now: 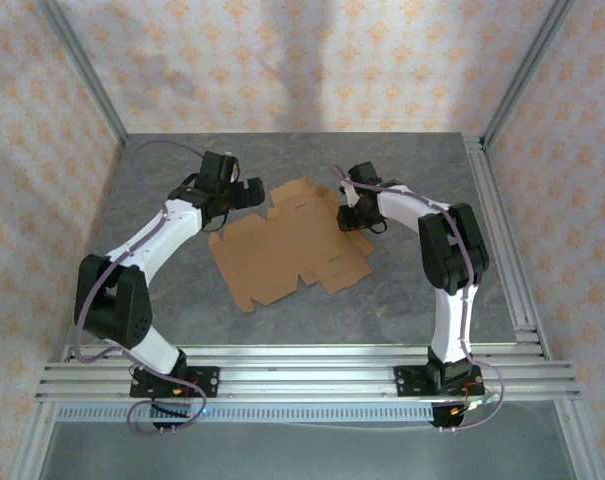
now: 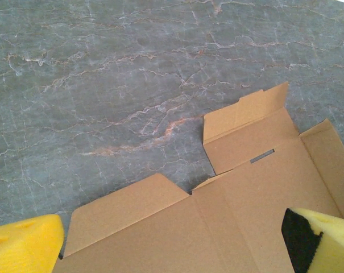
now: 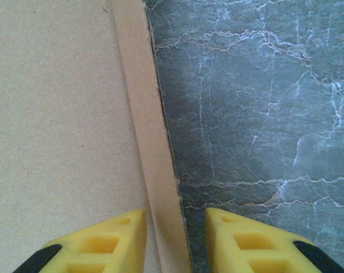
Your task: Fold the paper box
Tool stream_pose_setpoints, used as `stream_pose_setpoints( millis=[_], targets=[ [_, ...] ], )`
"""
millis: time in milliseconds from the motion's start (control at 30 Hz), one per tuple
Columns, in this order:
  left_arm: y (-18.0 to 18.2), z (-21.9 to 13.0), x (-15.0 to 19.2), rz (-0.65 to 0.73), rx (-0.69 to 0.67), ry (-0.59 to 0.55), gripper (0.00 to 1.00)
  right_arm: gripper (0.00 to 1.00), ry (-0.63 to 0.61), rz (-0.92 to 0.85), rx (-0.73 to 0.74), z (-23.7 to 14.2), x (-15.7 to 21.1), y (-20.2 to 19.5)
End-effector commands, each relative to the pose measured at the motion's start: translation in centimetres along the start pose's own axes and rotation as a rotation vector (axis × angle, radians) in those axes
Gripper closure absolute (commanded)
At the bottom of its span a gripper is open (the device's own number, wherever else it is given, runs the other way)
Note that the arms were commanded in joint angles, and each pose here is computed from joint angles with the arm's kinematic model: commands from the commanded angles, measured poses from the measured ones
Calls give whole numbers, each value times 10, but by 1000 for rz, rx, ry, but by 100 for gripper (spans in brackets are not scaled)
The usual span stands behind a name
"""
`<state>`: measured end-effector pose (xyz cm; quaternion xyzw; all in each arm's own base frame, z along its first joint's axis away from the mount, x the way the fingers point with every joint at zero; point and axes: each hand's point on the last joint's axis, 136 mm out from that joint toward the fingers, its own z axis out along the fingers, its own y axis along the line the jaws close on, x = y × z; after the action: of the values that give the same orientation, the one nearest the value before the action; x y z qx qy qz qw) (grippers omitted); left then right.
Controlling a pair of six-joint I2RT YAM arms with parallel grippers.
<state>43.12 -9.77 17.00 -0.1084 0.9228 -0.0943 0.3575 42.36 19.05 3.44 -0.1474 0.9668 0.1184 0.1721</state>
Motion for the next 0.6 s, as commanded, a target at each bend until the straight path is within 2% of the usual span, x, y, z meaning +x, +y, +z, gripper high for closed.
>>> stream_pose_setpoints(
  millis=[0, 233, 367, 567],
  targets=[
    [-2, -12, -14, 14, 21, -35, 0, 70, 3, 19, -7, 1, 0, -2],
    [0, -11, -15, 16, 20, -33, 0, 76, 6, 22, -19, 2, 1, 0],
    [0, -11, -14, 14, 22, -34, 0, 73, 22, 23, -27, 5, 2, 1],
    [1, -12, -15, 12, 22, -34, 0, 75, 26, 25, -42, 8, 2, 4]
  ],
)
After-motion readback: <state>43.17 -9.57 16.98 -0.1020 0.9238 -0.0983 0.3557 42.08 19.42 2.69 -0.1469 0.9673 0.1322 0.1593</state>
